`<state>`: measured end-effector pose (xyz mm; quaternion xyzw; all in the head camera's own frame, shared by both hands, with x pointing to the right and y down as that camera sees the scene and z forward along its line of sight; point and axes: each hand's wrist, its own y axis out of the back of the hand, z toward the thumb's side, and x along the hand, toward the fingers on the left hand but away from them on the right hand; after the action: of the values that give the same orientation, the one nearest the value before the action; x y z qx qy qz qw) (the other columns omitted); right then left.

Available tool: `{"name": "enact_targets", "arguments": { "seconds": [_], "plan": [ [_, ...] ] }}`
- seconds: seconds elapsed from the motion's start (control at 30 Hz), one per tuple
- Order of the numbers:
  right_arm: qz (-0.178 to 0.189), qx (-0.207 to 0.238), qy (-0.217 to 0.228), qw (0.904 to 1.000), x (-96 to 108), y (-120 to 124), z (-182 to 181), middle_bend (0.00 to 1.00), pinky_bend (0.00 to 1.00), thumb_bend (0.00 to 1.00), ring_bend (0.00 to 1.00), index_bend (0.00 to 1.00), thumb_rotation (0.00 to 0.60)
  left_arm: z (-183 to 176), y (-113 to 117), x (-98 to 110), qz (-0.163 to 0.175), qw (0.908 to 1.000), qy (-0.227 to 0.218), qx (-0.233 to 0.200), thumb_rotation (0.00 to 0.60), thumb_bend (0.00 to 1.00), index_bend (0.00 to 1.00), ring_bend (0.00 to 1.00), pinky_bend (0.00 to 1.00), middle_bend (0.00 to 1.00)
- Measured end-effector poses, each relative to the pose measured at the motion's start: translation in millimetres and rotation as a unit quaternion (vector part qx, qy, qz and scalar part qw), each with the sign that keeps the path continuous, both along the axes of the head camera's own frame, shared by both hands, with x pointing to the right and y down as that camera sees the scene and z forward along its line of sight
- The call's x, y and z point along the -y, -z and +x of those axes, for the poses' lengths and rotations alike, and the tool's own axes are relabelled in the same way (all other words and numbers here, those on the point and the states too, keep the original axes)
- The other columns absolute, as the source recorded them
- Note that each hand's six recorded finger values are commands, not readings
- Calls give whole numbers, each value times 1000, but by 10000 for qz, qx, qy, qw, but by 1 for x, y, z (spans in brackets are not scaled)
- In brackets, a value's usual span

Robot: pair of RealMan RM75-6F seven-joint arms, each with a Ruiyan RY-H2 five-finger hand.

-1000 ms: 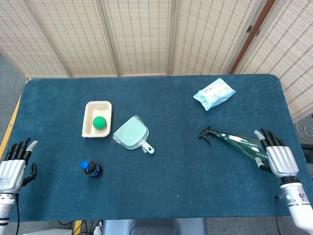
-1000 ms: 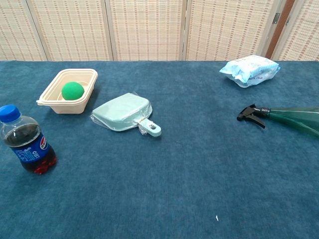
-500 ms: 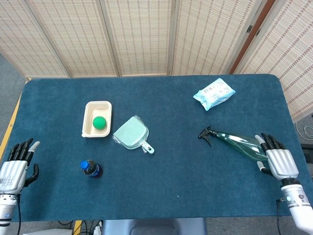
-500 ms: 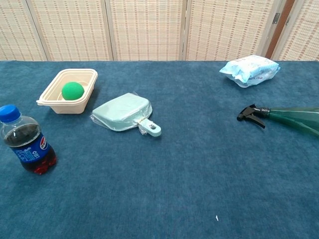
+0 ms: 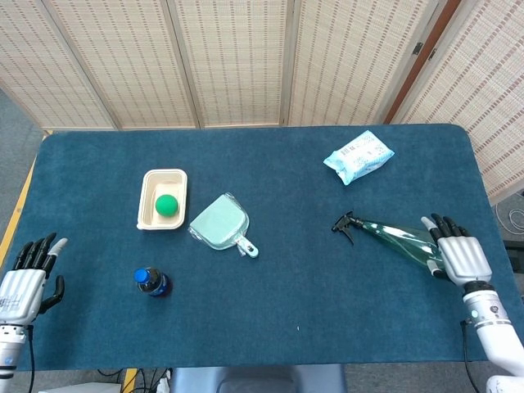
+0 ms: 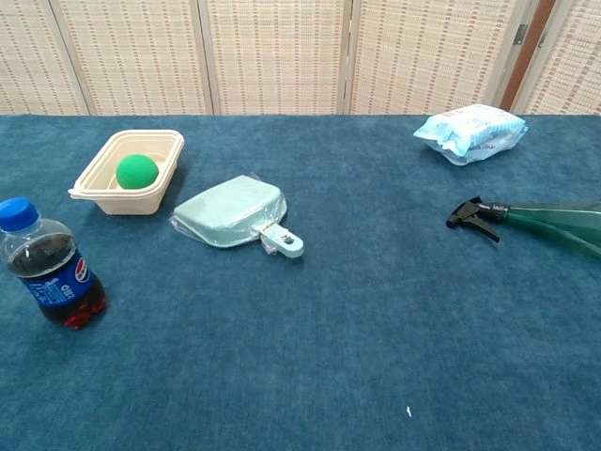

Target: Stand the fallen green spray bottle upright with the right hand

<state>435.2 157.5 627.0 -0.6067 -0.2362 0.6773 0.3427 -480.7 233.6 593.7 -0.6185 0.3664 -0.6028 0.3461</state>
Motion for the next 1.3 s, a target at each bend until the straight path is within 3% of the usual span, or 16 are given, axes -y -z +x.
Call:
{"name": "enact_targets", "arguments": {
  "seconds": [0.43, 0.87, 1.3],
  "plan": [
    [-250, -433, 431, 9978, 26, -7, -29, 48, 195, 297, 25, 0, 600, -4, 3, 5, 89, 9999, -96, -111, 600, 612, 63, 0, 0, 0],
    [-619, -671, 439, 9949, 21, -29, -38, 48, 195, 298, 26, 0, 600, -20, 0, 0, 43, 9998, -41, -201, 600, 613, 63, 0, 0, 0],
    [-805, -628, 535, 9933, 39, -51, -54, 51, 195, 297, 25, 0, 600, -24, -3, -3, -12, 9997, -115, -198, 600, 612, 63, 0, 0, 0]
  ]
}}
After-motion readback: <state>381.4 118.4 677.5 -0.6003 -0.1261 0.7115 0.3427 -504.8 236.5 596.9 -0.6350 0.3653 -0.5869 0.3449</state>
